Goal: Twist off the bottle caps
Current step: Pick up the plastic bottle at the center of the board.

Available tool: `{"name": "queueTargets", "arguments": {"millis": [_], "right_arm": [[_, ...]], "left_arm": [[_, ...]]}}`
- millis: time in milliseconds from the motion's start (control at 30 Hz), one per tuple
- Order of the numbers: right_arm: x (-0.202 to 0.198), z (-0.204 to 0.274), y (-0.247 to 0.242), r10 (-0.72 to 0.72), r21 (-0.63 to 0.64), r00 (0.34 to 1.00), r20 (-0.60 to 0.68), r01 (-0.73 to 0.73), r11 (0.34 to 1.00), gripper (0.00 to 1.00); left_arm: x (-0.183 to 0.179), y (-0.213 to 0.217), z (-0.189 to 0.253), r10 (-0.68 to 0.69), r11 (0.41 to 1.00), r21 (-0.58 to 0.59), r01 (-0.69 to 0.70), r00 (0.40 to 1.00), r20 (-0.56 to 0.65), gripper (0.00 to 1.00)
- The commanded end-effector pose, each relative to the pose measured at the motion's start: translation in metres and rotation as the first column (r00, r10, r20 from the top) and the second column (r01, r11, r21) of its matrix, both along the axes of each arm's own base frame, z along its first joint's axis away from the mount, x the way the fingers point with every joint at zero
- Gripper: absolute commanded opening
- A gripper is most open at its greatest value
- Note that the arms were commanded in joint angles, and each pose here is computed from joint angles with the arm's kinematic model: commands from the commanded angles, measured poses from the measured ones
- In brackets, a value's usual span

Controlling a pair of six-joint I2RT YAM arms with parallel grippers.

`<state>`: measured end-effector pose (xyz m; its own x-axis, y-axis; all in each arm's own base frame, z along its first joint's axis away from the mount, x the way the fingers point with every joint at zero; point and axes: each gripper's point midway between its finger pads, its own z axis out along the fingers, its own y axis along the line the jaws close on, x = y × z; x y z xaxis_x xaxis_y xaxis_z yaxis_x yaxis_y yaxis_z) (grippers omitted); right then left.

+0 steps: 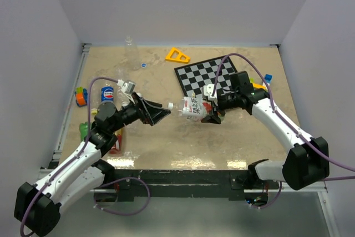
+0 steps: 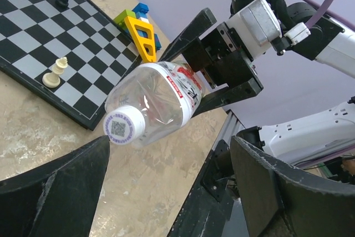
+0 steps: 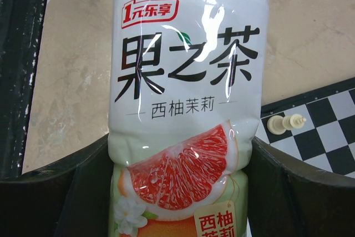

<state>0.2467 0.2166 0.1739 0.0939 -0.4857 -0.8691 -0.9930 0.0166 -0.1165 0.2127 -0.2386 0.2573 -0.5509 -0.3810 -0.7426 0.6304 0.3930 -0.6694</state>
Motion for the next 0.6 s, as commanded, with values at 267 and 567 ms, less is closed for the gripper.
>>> {"name": "queueTargets", "arguments": {"millis": [267, 567], "right_arm": [[-0.005, 0.018, 0.007, 0.073, 0.036, 0.997, 0.034, -0.074, 0.997, 0.11], [-0.005, 0.013, 0.009, 0.082, 0.026, 0.997, 0.011, -0.082, 0.996, 0.1]], "left_arm": [[0.02, -0.007, -0.005, 0.079, 0.995, -0.062, -0.082, 0.995, -0.06, 0.93], [0.023, -0.025, -0.014, 0.063, 0.995, -0.068, -0.071, 0.992, -0.107, 0.78]]}}
